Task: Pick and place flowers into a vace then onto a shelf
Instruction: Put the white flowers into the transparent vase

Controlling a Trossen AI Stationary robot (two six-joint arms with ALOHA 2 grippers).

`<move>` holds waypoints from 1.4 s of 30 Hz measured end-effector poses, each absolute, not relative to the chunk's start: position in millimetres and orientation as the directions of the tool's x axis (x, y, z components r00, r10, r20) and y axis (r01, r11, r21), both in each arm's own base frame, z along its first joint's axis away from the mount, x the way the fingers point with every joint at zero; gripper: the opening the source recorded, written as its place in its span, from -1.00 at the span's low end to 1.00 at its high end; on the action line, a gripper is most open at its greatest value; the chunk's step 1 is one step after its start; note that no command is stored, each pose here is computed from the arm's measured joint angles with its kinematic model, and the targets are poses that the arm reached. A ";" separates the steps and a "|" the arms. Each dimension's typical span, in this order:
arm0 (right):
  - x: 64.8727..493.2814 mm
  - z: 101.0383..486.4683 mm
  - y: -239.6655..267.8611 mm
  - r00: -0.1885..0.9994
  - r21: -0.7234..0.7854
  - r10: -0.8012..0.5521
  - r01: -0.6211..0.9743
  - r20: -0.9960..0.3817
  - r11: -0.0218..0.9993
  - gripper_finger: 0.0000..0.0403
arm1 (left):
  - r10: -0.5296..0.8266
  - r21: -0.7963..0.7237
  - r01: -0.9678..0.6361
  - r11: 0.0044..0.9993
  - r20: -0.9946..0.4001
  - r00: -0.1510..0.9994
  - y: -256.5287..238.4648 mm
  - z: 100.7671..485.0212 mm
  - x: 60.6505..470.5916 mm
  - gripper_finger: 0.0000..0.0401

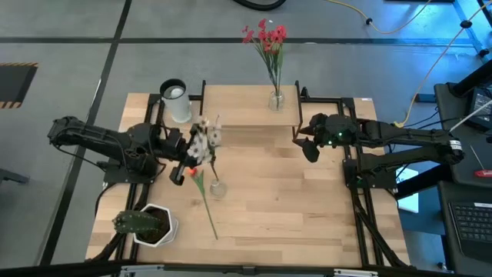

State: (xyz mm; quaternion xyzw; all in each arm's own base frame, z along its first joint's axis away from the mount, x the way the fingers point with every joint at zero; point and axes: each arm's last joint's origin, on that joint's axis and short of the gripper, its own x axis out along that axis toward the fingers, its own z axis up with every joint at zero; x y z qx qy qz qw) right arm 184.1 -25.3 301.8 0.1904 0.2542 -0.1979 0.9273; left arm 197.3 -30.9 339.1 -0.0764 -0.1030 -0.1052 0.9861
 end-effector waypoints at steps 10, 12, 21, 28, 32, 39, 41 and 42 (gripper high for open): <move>184.8 302.9 -25.4 0.800 0.272 -0.271 0.467 -0.536 0.841 0.25 | -0.252 -0.074 0.273 0.959 0.213 0.944 -38.3 307.8 194.5 -0.96; 185.1 303.3 -25.4 0.802 0.291 -0.271 0.473 -0.532 0.831 0.25 | -0.249 -0.069 0.268 0.961 0.204 0.947 -38.1 302.5 193.3 -0.96; 186.6 305.6 -25.5 0.818 0.324 -0.272 0.474 -0.507 0.819 0.25 | -0.210 -0.068 0.225 0.972 0.182 0.961 -35.8 283.7 190.2 -0.96; 187.5 307.2 -25.6 0.827 0.332 -0.273 0.468 -0.492 0.819 0.25 | -0.178 -0.071 0.193 0.979 0.182 0.967 -33.0 275.2 180.4 -0.96; 188.1 308.3 -25.7 0.833 0.335 -0.274 0.463 -0.480 0.820 0.25 | -0.131 -0.079 0.144 0.986 0.154 0.979 -31.4 263.2 179.1 -0.96; 188.9 309.7 -25.8 0.841 0.341 -0.275 0.457 -0.466 0.821 0.25 | -0.110 -0.074 0.119 0.990 0.117 0.987 -30.5 249.8 177.7 -0.96; 189.0 309.9 -25.8 0.842 0.341 -0.275 0.456 -0.464 0.822 0.25 | -0.111 -0.065 0.119 0.991 0.109 0.988 -30.4 246.6 177.2 -0.96; 189.0 309.9 -25.8 0.842 0.341 -0.275 0.456 -0.464 0.822 0.25 | -0.112 -0.062 0.118 0.991 0.100 0.989 -30.4 244.2 176.9 -0.96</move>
